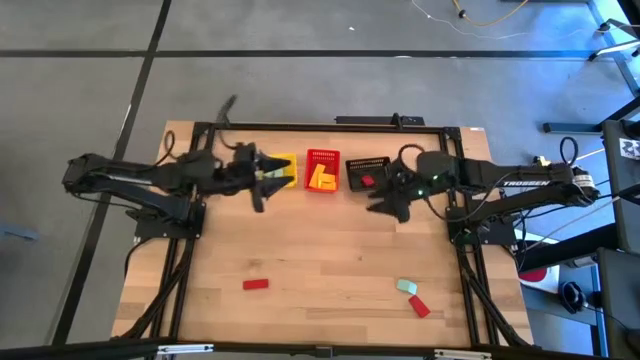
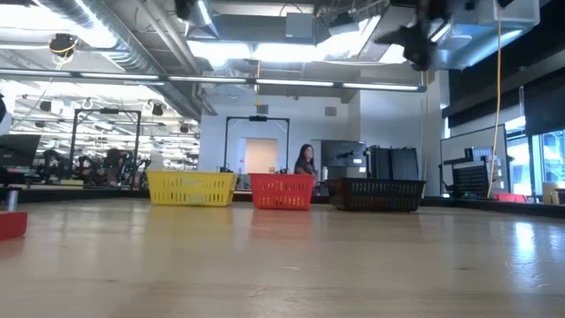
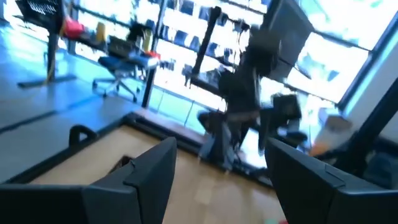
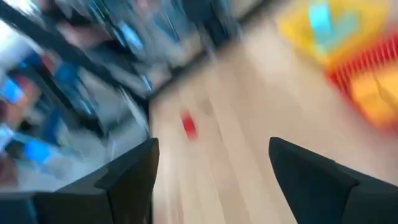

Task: Sort & place blocks by color
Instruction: Put the light blue block into the yellow basket

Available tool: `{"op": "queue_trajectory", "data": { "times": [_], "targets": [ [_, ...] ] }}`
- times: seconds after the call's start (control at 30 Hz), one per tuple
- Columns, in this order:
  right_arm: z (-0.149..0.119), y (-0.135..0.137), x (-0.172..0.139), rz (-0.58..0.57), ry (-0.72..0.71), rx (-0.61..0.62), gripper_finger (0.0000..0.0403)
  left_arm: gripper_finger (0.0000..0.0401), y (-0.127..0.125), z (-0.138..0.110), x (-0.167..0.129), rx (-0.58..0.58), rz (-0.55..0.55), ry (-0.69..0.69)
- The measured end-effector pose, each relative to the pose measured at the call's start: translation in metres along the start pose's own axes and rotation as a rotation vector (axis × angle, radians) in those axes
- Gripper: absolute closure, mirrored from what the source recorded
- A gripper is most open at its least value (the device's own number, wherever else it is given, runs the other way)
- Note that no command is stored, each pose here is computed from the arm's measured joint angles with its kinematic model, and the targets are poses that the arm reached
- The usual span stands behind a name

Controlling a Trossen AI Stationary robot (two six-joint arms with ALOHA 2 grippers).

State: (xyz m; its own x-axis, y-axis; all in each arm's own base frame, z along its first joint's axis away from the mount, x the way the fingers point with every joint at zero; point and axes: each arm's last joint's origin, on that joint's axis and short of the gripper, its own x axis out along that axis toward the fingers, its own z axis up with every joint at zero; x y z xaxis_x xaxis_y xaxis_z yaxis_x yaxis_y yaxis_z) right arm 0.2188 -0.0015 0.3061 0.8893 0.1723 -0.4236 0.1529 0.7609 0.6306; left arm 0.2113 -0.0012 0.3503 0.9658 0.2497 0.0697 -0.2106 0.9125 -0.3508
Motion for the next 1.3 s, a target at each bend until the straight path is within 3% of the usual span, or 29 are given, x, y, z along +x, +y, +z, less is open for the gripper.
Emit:
{"op": "queue_trajectory", "data": {
  "times": [0.13, 0.23, 0.47, 0.87, 0.97, 1.3],
  "targets": [
    [-0.016, 0.017, 0.005, -0.158, 0.314, -0.020, 0.0098, 0.0164, -0.001, 0.007, -0.020, 0.004, 0.038, -0.066],
    [-0.033, 0.034, 0.013, -0.205, 0.482, -0.028, 0.0098, 0.0167, 0.001, 0.014, -0.028, 0.035, 0.064, -0.106],
    [-0.102, 0.054, 0.040, -0.444, 0.787, 0.043, 0.0098, 0.0168, 0.006, 0.028, -0.043, 0.089, 0.098, -0.175],
    [-0.174, 0.045, 0.088, -0.747, 0.983, 0.116, 0.0098, 0.0168, 0.007, 0.033, -0.050, 0.146, 0.080, -0.198],
    [-0.188, 0.041, 0.098, -0.767, 1.054, 0.134, 0.0098, 0.0168, 0.006, 0.032, -0.050, 0.148, 0.066, -0.191],
    [-0.211, 0.030, 0.119, -0.794, 1.095, 0.081, 0.0098, 0.0168, 0.006, 0.034, -0.050, 0.136, 0.067, -0.209]
  ]
}}
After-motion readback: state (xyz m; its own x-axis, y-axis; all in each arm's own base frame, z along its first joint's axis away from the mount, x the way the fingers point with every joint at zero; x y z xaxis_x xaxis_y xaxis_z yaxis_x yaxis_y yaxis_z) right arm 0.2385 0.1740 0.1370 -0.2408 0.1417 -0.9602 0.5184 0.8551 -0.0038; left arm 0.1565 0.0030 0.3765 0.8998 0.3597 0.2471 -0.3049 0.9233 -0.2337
